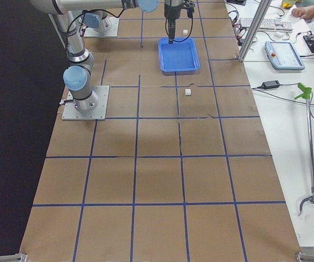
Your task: Assemble white blocks and place on blue tray
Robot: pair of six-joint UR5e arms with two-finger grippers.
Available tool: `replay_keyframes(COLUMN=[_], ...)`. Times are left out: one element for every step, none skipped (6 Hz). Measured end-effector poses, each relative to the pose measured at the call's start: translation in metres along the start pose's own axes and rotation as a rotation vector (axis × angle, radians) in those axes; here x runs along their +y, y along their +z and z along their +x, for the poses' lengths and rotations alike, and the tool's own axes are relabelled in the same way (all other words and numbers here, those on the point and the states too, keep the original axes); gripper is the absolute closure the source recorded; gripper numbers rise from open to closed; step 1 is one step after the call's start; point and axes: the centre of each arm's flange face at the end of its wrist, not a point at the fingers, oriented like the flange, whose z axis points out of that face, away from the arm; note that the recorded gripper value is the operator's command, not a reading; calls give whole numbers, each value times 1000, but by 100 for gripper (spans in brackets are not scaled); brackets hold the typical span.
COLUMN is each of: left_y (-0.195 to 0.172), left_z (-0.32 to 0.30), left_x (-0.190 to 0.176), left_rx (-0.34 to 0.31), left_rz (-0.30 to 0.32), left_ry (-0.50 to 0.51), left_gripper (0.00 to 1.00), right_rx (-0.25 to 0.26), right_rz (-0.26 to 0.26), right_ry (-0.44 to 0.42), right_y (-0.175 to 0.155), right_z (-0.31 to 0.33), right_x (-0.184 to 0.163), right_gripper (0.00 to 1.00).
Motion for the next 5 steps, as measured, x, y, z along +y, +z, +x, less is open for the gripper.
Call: replay_keyframes(left_y=[0,1,3,3,3], left_z=[-5,-15,-22,-24,-24], left_x=[-1,-3,-6,-6,-5], left_rx=[3,11,25,32,31], left_rz=[-2,-3,-4,-4,-4], left_ry=[-14,-31,-42,-44,-43], left_gripper=[1,1,1,1,1], right_rx=[-6,-8,-6,-2,1], right_rz=[1,0,-1,4,6], right_ry=[-69,-194,-343,-501,-685], right_y=[0,2,3,3,5], right_z=[-1,0,1,4,11], right_x=[-1,-1,-3,-4,-9], right_gripper=[0,0,0,0,0])
